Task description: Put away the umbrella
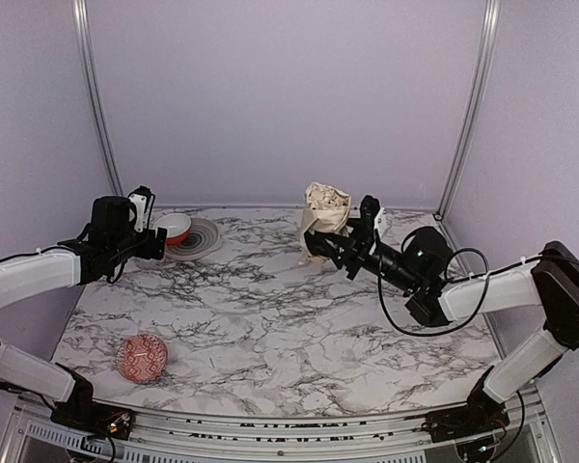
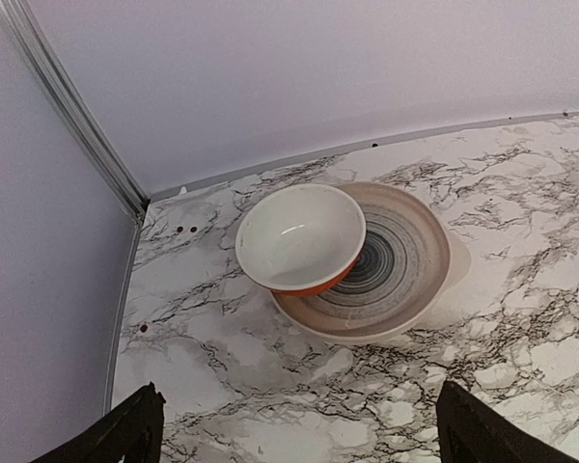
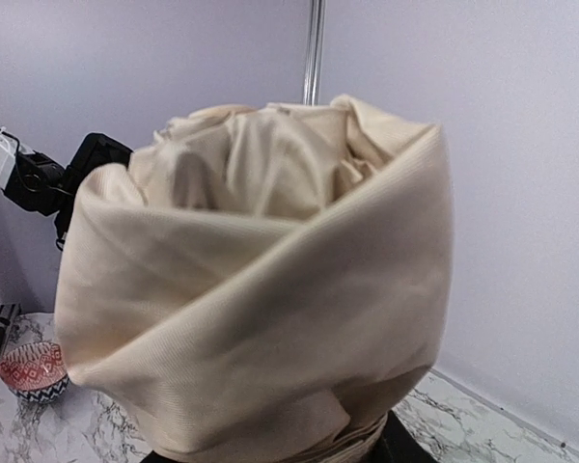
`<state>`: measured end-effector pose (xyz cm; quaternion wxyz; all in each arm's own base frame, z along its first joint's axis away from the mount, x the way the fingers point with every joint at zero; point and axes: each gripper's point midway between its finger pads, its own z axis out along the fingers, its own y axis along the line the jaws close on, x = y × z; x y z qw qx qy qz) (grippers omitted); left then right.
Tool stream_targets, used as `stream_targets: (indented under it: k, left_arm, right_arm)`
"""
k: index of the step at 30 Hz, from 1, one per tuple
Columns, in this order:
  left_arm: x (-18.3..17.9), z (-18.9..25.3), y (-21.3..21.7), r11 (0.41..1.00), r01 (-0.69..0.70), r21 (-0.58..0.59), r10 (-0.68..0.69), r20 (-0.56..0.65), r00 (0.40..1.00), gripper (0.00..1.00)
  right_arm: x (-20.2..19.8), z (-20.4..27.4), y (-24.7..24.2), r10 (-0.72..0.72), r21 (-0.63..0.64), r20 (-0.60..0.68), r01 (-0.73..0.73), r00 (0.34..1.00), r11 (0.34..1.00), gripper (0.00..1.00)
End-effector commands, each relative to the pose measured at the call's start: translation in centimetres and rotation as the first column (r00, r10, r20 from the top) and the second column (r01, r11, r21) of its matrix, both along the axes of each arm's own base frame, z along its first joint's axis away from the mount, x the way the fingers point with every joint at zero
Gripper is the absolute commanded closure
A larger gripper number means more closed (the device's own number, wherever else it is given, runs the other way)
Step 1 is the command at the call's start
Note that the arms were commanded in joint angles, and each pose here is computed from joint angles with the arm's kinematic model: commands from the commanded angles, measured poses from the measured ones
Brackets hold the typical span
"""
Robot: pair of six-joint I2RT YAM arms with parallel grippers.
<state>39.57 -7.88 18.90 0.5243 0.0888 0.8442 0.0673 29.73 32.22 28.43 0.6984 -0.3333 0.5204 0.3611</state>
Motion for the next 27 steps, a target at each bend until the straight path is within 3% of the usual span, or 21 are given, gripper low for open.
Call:
stream_targets:
  k: [1,12,27]
  left_arm:
    - [0.0,0.4,-0.2,1.000,0.018,-0.006,-0.018,0.011,1.000,0.01]
    - [0.1,0.0,-0.5,1.000,0.031,-0.006,-0.031,0.000,1.000,0.01]
    - [0.1,-0.3,-0.7,0.999,0.036,-0.008,-0.036,-0.011,0.999,0.01]
  right_arm:
    - [0.1,-0.5,0.3,0.013,-0.022,-0.006,-0.013,1.000,1.000,0.75]
    - [-0.8,-10.9,-0.4,0.000,-0.149,-0.231,-0.035,0.973,0.988,0.75]
    - [0.0,-8.8,0.6,0.011,-0.176,-0.187,-0.044,0.982,0.983,0.75]
